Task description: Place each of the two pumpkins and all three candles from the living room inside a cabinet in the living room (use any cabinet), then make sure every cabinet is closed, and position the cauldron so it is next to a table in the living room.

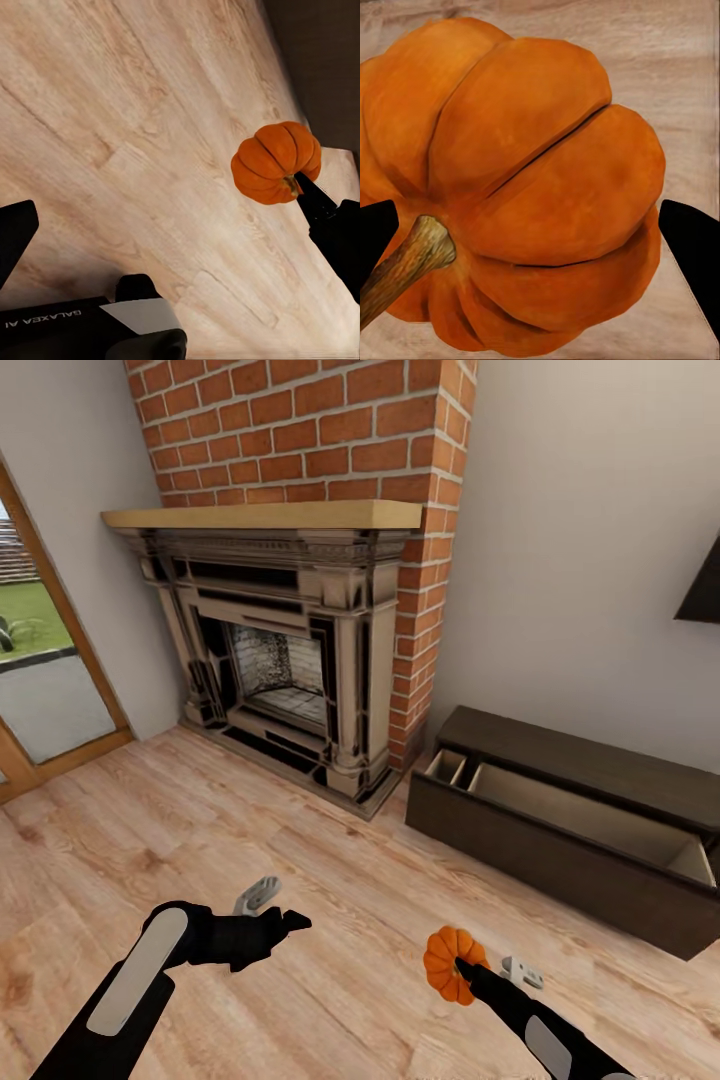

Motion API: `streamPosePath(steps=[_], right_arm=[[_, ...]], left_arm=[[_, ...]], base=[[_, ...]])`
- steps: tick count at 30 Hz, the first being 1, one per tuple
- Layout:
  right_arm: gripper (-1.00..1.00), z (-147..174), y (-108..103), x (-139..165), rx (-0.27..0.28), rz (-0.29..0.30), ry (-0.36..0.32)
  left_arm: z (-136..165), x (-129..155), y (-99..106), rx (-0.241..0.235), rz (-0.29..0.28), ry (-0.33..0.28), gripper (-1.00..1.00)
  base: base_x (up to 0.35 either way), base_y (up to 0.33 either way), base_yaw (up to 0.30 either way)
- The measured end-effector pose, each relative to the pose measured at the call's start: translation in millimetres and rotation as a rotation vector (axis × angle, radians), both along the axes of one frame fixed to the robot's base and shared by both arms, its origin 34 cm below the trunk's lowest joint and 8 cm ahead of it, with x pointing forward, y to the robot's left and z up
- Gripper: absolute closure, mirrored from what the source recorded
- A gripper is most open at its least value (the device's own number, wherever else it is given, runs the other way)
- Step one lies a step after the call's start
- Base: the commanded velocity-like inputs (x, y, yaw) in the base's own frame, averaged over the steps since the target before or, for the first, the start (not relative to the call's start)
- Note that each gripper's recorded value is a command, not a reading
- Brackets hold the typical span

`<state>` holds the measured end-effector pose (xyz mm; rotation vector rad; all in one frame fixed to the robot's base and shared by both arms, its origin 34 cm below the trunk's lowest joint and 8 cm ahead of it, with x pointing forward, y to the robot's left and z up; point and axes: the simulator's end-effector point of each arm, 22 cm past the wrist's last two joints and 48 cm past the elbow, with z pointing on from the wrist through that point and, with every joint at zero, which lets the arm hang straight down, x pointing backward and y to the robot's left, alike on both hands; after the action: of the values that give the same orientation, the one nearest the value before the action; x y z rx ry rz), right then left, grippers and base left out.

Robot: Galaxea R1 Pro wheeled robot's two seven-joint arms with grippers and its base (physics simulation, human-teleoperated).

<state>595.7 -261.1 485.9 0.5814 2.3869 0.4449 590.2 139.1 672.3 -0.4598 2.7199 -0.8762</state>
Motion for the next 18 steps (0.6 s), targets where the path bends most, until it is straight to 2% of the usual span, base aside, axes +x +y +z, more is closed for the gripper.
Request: streamPosePath(steps=[18], right_arm=[[1.00,0.0,0.5,0.0,0.001,0.000,0.000]], left_arm=[[0.0,0.0,0.0,0.000,0.000,0.000,-1.00]], base=[[0.000,0.000,-0.281]])
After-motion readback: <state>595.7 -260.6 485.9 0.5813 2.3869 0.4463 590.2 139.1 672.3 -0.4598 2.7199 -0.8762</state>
